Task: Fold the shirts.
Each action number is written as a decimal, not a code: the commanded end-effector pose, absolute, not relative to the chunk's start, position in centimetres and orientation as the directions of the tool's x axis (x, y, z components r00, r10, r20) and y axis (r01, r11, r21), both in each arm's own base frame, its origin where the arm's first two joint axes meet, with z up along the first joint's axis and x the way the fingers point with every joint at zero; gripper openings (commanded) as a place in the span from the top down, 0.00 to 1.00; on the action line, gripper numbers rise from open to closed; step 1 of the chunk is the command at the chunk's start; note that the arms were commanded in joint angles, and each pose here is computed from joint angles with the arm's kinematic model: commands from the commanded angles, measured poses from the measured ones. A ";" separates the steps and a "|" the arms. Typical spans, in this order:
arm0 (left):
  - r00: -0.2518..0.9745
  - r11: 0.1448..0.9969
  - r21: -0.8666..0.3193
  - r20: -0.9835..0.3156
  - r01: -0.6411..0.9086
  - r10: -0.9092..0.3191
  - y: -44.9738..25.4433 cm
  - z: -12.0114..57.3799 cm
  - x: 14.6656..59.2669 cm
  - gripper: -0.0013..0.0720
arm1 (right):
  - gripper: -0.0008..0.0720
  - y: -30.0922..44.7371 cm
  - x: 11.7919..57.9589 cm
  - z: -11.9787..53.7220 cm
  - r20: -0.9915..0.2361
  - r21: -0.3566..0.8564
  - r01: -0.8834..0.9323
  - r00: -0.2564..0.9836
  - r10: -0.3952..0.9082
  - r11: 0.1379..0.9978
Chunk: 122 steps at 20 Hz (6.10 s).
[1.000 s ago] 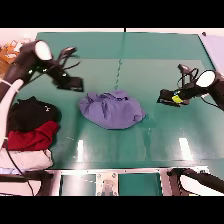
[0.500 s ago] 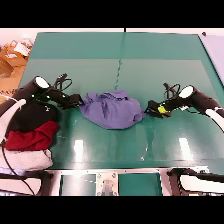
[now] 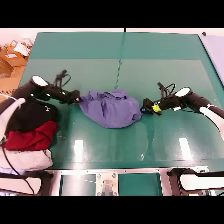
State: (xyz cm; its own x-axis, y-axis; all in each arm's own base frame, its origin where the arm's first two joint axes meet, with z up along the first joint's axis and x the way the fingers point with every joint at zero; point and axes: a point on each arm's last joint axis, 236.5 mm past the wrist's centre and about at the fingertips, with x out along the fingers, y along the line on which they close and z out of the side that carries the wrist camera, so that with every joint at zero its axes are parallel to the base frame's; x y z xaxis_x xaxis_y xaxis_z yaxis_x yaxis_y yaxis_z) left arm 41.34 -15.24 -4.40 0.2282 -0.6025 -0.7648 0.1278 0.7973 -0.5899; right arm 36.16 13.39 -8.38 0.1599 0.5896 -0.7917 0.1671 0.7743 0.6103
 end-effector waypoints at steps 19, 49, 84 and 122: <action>0.834 0.863 -0.164 -0.226 0.478 -0.504 -11.8 43.9 28.9 0.94 | 0.97 8.0 29.0 39.6 -0.212 0.314 -0.328 0.890 0.403 0.891; 0.390 0.797 -0.595 -0.713 0.103 -0.583 -14.6 -1.9 40.0 0.94 | 0.29 6.6 25.2 -10.7 -0.815 0.561 0.479 0.181 0.550 0.675; 0.951 0.954 -0.083 -0.090 0.289 -0.296 -7.1 50.5 25.2 0.94 | 0.97 2.1 24.4 52.1 0.128 0.362 -0.162 0.984 0.123 0.918; 0.199 0.715 -0.681 -0.688 0.155 -0.698 -6.7 5.3 51.6 0.03 | 0.37 2.3 20.1 -13.7 -0.795 0.466 0.687 0.048 0.605 0.558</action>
